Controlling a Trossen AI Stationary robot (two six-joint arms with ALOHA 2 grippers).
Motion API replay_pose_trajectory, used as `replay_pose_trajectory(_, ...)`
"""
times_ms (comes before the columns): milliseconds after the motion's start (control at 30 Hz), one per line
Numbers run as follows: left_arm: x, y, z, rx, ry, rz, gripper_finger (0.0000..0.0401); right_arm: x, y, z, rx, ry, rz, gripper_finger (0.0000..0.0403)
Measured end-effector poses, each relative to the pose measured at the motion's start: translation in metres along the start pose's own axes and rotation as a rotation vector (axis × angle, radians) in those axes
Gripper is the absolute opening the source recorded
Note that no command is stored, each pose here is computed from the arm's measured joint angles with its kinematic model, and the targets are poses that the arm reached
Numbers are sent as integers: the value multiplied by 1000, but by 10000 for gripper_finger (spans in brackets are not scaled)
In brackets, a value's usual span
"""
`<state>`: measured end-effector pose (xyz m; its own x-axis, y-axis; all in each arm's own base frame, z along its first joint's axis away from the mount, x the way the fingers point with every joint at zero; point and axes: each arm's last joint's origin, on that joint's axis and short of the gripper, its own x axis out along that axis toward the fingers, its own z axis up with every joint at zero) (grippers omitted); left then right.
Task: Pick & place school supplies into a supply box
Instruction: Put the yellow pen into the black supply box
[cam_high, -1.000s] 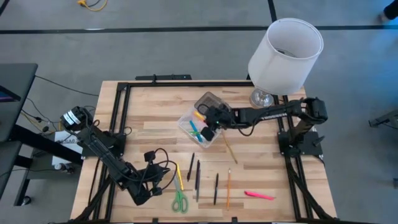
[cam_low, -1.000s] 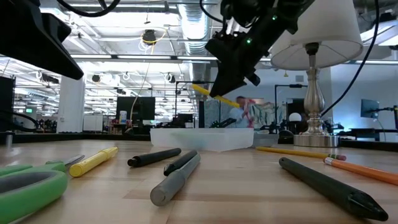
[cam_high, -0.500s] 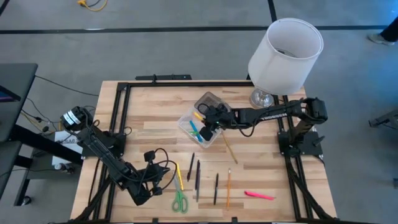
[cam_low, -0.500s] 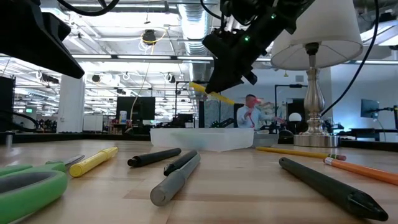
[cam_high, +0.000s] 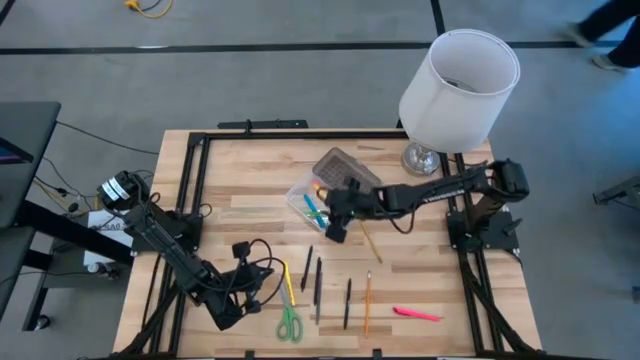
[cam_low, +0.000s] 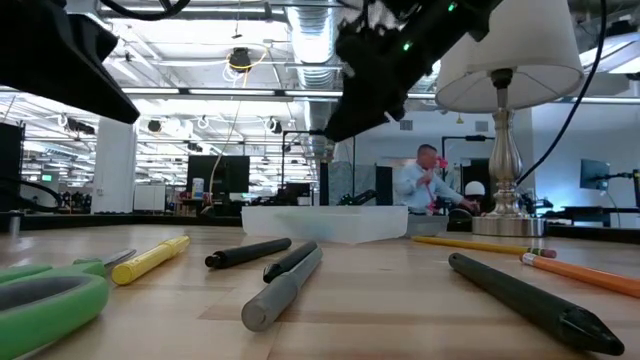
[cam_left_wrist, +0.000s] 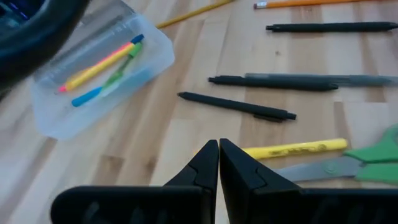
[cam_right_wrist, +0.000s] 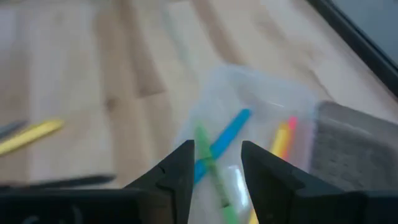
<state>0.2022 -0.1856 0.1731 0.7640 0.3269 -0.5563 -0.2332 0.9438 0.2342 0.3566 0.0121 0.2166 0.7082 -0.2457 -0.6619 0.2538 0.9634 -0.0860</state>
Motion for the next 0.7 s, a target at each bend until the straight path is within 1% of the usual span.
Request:
replay_pose_trajectory(167, 9, 7, 4, -2, 11, 36, 9, -11, 33, -10, -131, 22, 39, 120)
replay_pose_trajectory(233, 14, 10, 6, -24, 39, 26, 9, -18, 47, -17, -178, 49, 41, 117)
replay_pose_trajectory(300, 19, 12, 8, -64, 80, -9, 9, -24, 61, -25, -217, 73, 35, 115)
replay_pose_trajectory(400, 26, 13, 13, -134, 121, -79, 9, -36, 79, -37, -248, 103, 3, 112)
replay_pose_trajectory(500, 31, 12, 20, -218, 131, -154, 9, -48, 94, -50, -262, 127, -51, 111)
replay_pose_trajectory(633, 38, 9, 24, -272, 133, -217, 9, -66, 109, -69, -274, 149, -141, 111)
replay_pose_trajectory(700, 45, 8, 22, -268, 155, -230, 9, -75, 116, -78, -272, 144, -186, 111)
